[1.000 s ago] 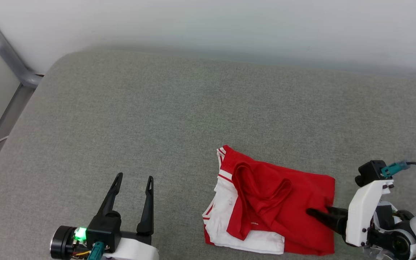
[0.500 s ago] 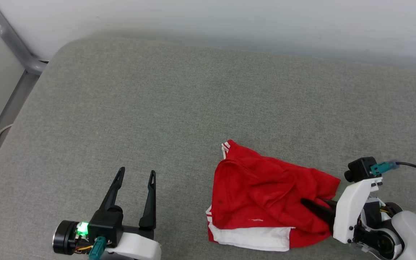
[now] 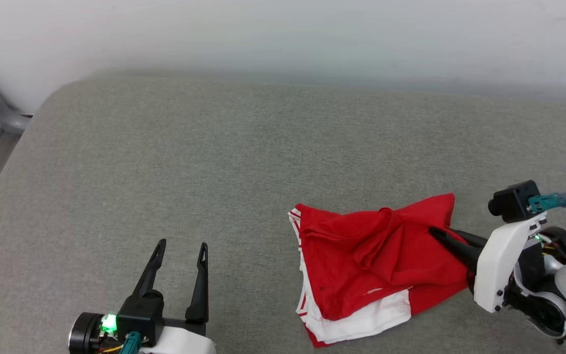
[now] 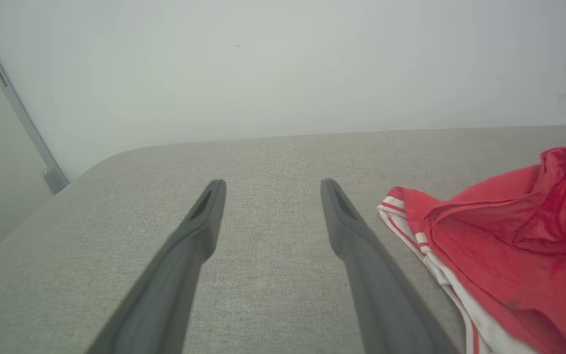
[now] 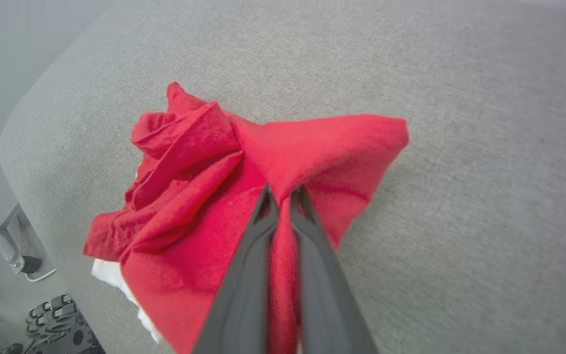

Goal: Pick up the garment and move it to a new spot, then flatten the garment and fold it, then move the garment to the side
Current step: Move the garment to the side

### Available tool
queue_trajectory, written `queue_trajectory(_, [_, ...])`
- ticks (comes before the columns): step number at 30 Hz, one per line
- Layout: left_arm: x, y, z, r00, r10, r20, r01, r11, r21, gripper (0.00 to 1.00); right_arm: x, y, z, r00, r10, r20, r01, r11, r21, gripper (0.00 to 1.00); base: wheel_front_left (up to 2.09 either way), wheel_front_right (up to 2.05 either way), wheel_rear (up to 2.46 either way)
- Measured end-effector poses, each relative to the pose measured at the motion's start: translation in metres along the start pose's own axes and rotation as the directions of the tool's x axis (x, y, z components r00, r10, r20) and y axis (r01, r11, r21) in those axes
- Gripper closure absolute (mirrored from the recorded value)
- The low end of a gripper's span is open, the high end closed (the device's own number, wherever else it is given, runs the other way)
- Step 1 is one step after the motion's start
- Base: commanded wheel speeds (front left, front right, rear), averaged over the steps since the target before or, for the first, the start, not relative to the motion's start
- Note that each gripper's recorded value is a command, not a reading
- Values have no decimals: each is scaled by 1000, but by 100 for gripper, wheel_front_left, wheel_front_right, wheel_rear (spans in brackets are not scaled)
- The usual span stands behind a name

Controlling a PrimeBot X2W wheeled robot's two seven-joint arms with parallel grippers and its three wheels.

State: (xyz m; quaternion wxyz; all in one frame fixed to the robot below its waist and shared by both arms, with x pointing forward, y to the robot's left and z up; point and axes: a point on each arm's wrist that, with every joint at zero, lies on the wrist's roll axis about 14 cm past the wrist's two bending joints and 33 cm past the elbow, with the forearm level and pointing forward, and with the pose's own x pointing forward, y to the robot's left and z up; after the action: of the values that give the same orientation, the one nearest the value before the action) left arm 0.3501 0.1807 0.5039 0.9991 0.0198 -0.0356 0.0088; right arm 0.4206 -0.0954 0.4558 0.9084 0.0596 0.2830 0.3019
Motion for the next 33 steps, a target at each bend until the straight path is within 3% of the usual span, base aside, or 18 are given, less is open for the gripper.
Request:
queue_trajectory(4, [5, -12, 1, 999, -36, 8, 36, 999, -9, 0, -25, -16, 15, 998, -50, 40, 53, 995, -88, 100, 0, 0, 0])
queue_trajectory(11, [24, -43, 4, 991, -132, 28, 132, 991, -26, 0, -76, -53, 42, 977, -175, 121, 193, 969, -153, 100, 0, 0, 0])
queue_trajectory(16, [43, -66, 5, 979, -198, 45, 200, 979, -35, 0, -97, -80, 39, 958, -264, 114, 281, 943, -176, 100, 0, 0, 0])
queue_trajectory(21, [61, -78, -1, 972, -231, 44, 233, 972, -35, 0, -110, -124, 34, 923, -376, 81, 384, 887, -257, 100, 0, 0, 0])
queue_trajectory(25, [78, -80, -9, 971, -237, 42, 239, 970, -35, 0, -127, -180, 34, 863, -502, 59, 495, 818, -292, 100, 0, 0, 0])
queue_trajectory(33, [98, -75, -27, 975, -222, 24, 223, 974, -45, 0, -142, -256, 32, 763, -646, 30, 616, 712, -336, 100, 0, 0, 0])
